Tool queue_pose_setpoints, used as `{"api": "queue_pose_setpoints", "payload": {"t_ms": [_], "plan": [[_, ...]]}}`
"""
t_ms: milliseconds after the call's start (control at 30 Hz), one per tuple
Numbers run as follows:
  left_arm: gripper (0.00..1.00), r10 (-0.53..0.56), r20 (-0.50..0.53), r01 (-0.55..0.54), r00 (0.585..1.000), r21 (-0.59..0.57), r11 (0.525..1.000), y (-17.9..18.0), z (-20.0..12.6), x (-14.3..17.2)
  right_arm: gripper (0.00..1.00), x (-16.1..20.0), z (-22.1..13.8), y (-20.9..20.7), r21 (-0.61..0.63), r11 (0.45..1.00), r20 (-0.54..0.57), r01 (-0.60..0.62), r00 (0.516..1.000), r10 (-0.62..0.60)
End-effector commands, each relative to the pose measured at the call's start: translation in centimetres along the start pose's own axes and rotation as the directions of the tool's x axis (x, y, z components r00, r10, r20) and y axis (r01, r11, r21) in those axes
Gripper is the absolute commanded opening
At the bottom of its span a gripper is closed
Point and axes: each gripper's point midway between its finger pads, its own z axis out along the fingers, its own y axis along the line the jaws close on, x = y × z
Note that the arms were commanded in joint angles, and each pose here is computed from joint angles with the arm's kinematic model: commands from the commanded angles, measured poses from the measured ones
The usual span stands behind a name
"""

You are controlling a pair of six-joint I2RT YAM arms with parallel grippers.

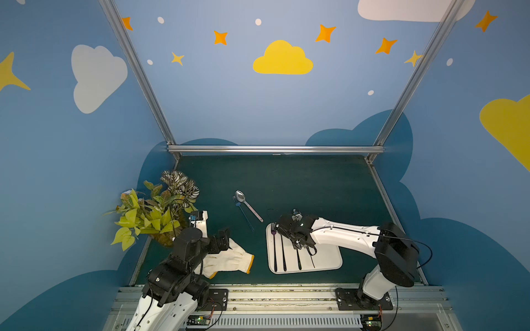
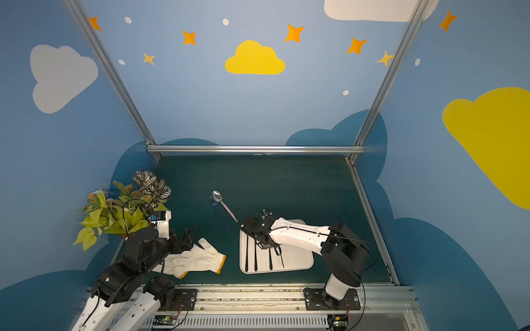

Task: Set the spoon and fork side by side
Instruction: Place the spoon on the tray.

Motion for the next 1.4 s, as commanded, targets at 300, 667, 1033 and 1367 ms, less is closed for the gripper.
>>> {"api": "queue_pose_setpoints", "payload": {"t_ms": [300, 667, 1033, 1367], "plan": [[1.0, 0.012, 0.011, -0.012, 1.0, 0.01, 1.0, -0.1, 0.0, -0.1, 0.0, 1.6, 1.6, 0.0, 0.046, 0.999, -0.074, 0.012, 0.997, -0.008], [1.0, 0.008, 0.016, -0.008, 1.0, 0.003, 1.0, 0.0, -0.2, -0.2, 0.05, 1.8, 2.8, 1.2, 0.045, 0.999, -0.135, 0.019, 0.991, -0.013], [1.0, 0.01, 0.017, -0.01, 1.0, -0.004, 1.0, 0.1, -0.1, -0.2, 0.25, 0.3, -1.6, -0.2, -0.059, 0.998, -0.114, 0.003, 0.993, -0.01], [1.0, 0.009, 0.015, -0.009, 1.0, 0.001, 1.0, 0.0, 0.1, -0.1, 0.37, 3.0, -0.8, -0.6, -0.416, 0.907, -0.299, -0.072, 0.952, -0.061]]}}
